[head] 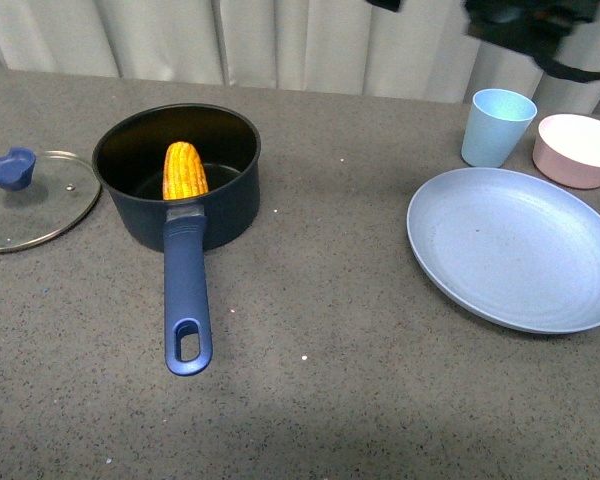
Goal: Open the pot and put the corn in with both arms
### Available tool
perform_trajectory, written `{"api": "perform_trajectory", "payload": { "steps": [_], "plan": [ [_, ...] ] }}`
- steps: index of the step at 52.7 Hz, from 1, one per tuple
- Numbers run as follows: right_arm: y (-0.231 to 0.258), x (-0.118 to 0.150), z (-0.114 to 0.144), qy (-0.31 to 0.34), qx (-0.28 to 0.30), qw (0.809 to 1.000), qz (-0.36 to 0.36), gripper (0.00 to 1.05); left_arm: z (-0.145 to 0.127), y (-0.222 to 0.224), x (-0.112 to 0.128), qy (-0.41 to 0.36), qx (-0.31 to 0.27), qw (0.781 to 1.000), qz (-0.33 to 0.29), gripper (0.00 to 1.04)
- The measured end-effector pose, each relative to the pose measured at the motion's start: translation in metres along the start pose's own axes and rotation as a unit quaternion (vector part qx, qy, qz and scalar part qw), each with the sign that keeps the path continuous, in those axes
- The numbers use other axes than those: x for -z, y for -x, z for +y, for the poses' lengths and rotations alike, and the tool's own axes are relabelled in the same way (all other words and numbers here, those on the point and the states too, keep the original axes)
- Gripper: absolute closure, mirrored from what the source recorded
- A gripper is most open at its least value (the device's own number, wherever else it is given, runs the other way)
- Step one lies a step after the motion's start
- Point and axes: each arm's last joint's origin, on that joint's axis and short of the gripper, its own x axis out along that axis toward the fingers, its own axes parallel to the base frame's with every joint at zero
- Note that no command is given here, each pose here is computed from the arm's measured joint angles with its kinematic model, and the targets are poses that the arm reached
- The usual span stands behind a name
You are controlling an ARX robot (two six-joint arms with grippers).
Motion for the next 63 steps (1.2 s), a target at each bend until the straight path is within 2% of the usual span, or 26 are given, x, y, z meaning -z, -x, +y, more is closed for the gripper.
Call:
{"api": "perform_trajectory", "payload": {
  "steps": [6,12,26,36,41,46,61,63],
  "plan": [
    [0.033,0.011,-0.025,0.024,0.081,0.995,-0.046,0.09,0.000,0.000,0.000,0.000,0.000,1.000,0.000,0.06],
    [0.082,0.027,-0.050,0.042,0.159,0.982,-0.090,0.09,0.000,0.000,0.000,0.000,0.000,1.000,0.000,0.06],
    [0.156,0.068,-0.083,0.031,0.256,0.959,-0.118,0.09,0.000,0.000,0.000,0.000,0.000,1.000,0.000,0.06],
    [0.189,0.092,-0.095,0.025,0.276,0.951,-0.138,0.10,0.000,0.000,0.000,0.000,0.000,1.000,0.000,0.06],
    [0.200,0.109,-0.106,0.066,0.165,0.964,-0.197,0.25,0.000,0.000,0.000,0.000,0.000,1.000,0.000,0.06],
    [0.211,0.113,-0.105,0.096,0.112,0.961,-0.233,0.39,0.000,0.000,0.000,0.000,0.000,1.000,0.000,0.06],
    [0.229,0.120,-0.101,0.113,0.107,0.958,-0.243,0.84,0.000,0.000,0.000,0.000,0.000,1.000,0.000,0.06],
    [0.232,0.122,-0.101,0.114,0.107,0.957,-0.243,0.93,0.000,0.000,0.000,0.000,0.000,1.000,0.000,0.06]
  ]
}}
